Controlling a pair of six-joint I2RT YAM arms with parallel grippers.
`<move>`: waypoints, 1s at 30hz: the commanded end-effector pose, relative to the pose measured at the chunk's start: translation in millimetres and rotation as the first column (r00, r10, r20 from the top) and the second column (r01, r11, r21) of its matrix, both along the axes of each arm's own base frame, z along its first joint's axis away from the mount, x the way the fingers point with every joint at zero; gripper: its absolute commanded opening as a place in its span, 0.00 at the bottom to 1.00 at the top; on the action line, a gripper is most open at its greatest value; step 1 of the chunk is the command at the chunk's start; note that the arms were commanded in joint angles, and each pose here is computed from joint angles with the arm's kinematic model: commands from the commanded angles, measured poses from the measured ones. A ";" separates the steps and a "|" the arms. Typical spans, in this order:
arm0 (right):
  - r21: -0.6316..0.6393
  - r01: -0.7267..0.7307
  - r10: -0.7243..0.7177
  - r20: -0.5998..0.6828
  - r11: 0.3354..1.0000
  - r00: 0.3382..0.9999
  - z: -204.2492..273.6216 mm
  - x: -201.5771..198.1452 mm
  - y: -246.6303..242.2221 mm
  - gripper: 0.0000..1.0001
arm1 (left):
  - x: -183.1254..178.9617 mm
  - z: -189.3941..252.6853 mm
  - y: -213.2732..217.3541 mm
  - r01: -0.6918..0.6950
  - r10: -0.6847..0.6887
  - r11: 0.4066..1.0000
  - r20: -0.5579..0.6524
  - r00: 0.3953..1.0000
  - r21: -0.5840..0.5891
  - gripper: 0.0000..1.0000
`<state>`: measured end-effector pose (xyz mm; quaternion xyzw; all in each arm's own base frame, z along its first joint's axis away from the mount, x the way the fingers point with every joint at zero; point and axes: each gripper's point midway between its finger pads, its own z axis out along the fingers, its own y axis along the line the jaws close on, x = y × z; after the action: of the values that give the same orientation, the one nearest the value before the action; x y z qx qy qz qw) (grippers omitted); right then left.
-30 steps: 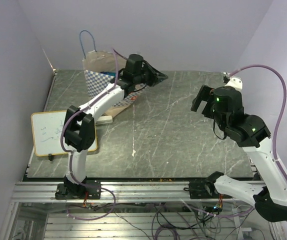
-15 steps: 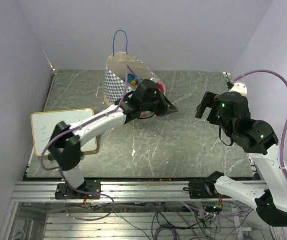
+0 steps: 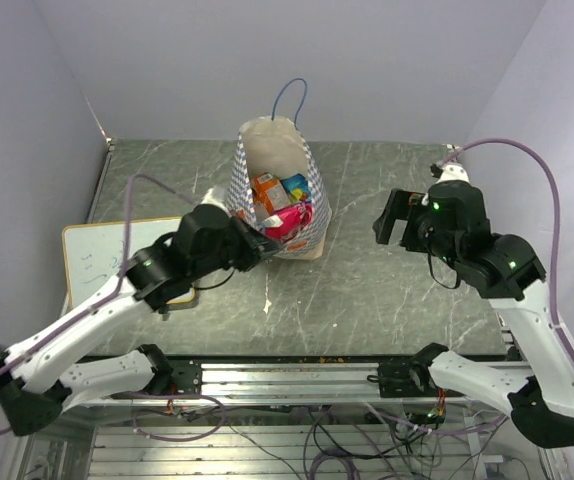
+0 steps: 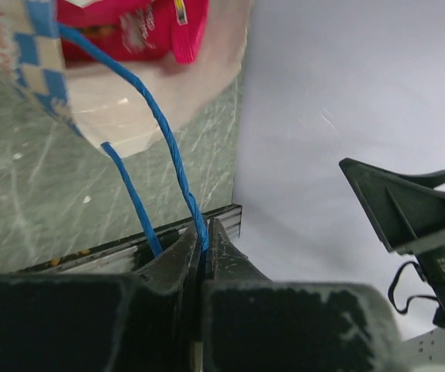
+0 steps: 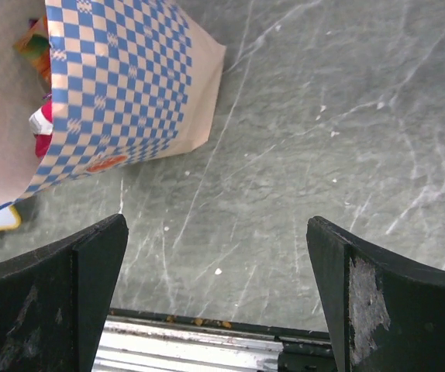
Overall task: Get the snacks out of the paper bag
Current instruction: Adjust the paper bag at the center of the board.
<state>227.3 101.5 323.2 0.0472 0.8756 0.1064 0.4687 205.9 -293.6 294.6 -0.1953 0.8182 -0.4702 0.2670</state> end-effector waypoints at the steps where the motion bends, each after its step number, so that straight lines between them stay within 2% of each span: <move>1: 0.026 -0.126 0.127 -0.032 0.992 0.991 -10.1 11.0 31.7 1.00 | -22.0 -6.2 48.6 -0.132 0.133 0.991 -0.072 0.988 0.014 0.07; 5: 0.062 -0.302 0.302 0.007 0.951 0.953 -8.0 26.8 72.5 1.00 | -33.4 -4.2 85.0 -0.226 0.226 0.974 -0.073 0.971 0.002 0.07; 9: 0.112 -0.382 0.376 0.071 0.917 0.924 3.8 55.3 109.0 1.00 | -45.0 2.1 124.4 -0.315 0.316 0.949 -0.064 0.947 0.027 0.07; 13: 0.142 -0.376 0.365 0.099 0.916 0.926 10.2 94.3 136.5 1.00 | -48.7 18.3 143.6 -0.357 0.357 0.934 -0.025 0.934 0.005 0.07; 17: 0.149 -0.335 0.324 0.094 0.930 0.941 8.5 137.9 154.5 1.00 | -42.7 32.1 139.0 -0.342 0.341 0.940 0.030 0.939 0.005 0.07; 22: 0.259 -0.301 0.279 0.120 0.918 0.953 21.5 188.5 159.4 1.00 | -31.0 46.8 134.0 -0.317 0.304 0.943 0.125 0.944 0.102 0.07; 26: 0.306 -0.293 0.262 0.139 0.906 0.955 25.4 228.0 150.1 0.90 | -19.7 62.7 136.1 -0.335 0.302 0.930 0.210 0.930 0.148 0.07; 30: 0.295 -0.306 0.266 0.170 0.905 0.949 28.0 256.6 148.1 0.76 | -8.9 73.6 129.3 -0.323 0.262 0.927 0.284 0.922 0.193 0.07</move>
<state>463.7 243.6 329.8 -0.0011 0.8363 0.2876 0.4669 186.2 -166.1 326.0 -0.2601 0.8158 -0.3328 0.3950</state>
